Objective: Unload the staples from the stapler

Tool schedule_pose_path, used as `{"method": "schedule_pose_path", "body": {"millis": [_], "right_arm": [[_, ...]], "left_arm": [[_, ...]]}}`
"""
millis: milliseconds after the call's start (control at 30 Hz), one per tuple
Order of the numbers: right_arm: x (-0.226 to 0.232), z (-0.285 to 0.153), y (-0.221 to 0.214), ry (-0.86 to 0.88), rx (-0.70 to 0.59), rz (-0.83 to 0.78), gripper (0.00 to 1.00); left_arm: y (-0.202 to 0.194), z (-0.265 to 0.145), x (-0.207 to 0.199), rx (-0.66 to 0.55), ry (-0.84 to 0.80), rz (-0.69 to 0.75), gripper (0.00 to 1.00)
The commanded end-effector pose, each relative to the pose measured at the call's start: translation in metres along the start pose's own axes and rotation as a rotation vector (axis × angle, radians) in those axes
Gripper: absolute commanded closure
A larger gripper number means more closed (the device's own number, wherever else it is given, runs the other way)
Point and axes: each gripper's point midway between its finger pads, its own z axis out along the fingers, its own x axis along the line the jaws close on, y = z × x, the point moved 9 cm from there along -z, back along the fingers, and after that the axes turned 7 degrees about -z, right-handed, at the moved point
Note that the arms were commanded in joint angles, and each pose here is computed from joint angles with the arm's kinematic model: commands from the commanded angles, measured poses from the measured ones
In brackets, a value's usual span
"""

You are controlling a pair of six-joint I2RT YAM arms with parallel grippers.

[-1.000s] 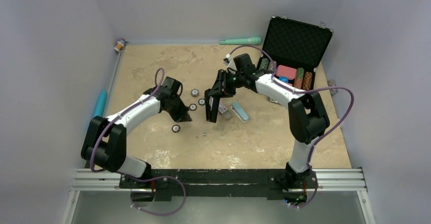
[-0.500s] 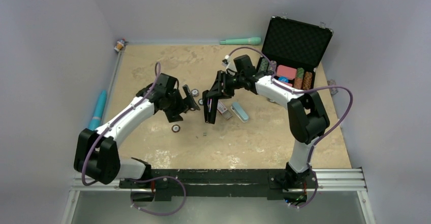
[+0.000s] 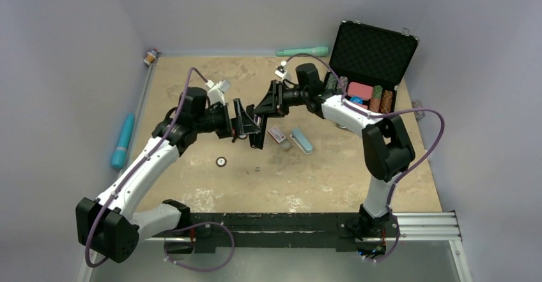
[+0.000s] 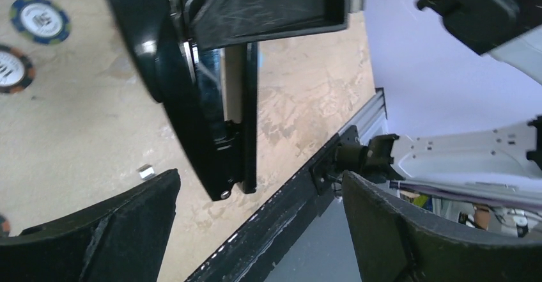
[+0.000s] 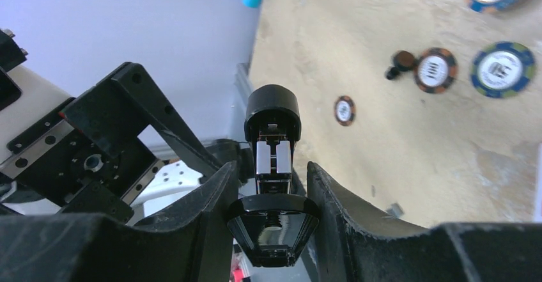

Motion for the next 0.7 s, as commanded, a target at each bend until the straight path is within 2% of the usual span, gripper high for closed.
{"method": "schedule_pose_path", "body": {"millis": [0, 67, 167, 267, 367, 567, 667], "right_arm": [[0.076, -0.034, 0.019, 0.288, -0.064, -0.161, 1.00], [0.097, -0.045, 0.020, 0.391, -0.084, -0.170, 1.00], [0.123, -0.061, 0.021, 0.504, -0.103, -0.217, 1.00], [0.140, -0.071, 0.021, 0.550, -0.111, -0.241, 1.00], [0.153, -0.079, 0.020, 0.595, -0.123, -0.253, 1.00], [0.170, -0.088, 0.017, 0.686, -0.133, -0.273, 1.00], [0.176, -0.089, 0.018, 0.705, -0.130, -0.285, 1.00]], "left_arm": [[0.018, -0.024, -0.042, -0.031, -0.228, 0.234, 0.00], [0.019, -0.032, -0.051, -0.006, -0.259, 0.269, 0.00], [0.023, -0.050, -0.063, -0.057, -0.275, 0.308, 0.00], [0.026, -0.072, -0.074, -0.106, -0.255, 0.343, 0.00], [0.026, -0.084, -0.082, -0.084, -0.239, 0.370, 0.00], [0.028, -0.087, -0.106, -0.057, -0.462, 0.366, 0.00], [0.030, -0.083, -0.107, -0.034, -0.487, 0.359, 0.00]]}}
